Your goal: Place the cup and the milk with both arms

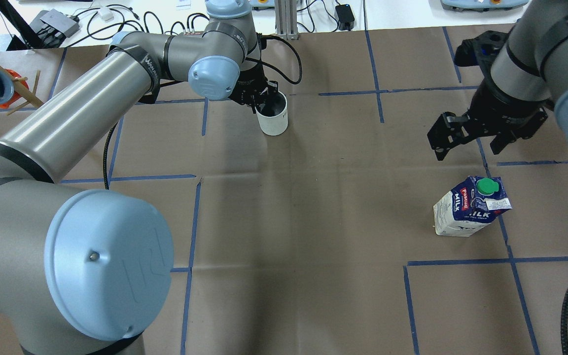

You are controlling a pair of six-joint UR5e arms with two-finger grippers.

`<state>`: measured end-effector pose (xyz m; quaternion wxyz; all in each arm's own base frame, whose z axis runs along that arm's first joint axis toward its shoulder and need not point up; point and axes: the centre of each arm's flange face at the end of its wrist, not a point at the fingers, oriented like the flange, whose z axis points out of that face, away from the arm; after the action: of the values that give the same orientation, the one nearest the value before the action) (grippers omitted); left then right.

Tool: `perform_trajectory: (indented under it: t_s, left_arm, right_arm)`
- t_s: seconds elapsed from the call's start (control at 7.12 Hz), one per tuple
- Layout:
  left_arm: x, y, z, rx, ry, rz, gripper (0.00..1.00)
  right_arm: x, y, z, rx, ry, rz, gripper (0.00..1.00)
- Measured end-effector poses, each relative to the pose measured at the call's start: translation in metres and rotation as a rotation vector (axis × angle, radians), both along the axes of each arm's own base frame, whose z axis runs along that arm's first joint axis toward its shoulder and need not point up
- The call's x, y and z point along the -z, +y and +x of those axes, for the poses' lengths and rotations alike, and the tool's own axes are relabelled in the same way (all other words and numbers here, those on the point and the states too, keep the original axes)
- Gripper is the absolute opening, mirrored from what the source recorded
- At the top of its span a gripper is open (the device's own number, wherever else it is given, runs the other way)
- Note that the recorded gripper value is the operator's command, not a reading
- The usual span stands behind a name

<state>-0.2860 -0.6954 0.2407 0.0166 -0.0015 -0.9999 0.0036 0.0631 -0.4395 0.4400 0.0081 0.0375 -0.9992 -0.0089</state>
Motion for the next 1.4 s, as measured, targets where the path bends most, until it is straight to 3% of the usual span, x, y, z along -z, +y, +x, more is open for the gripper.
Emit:
perform_trajectory:
  t_s: [0.14,0.42,0.7,0.98,1.4]
  left_arm:
    - [0.001,0.0,0.0,-0.001,-0.003,0.002,0.99]
    - [-0.008,0.003,0.0,-0.008,-0.005,0.002,1.0]
    - [-0.075,0.026,0.013,-0.004,-0.012,0.011,1.0]
    - [-0.156,0.085,0.042,0.049,-0.085,0.03,1.0]
    - [-0.219,0.216,0.107,0.02,-0.107,0.0,1.0]
  right_arm:
    - [0.007,0.005,-0.023,-0.006,0.0,-0.018,1.0]
    - [0.015,0.01,-0.042,-0.01,0.0,-0.039,1.0]
    - [0.021,0.01,-0.046,-0.002,-0.003,-0.034,1.0]
    - [0.031,0.004,-0.047,0.048,-0.007,-0.016,1.0]
    - [0.071,-0.002,-0.053,0.08,-0.003,0.014,1.0]
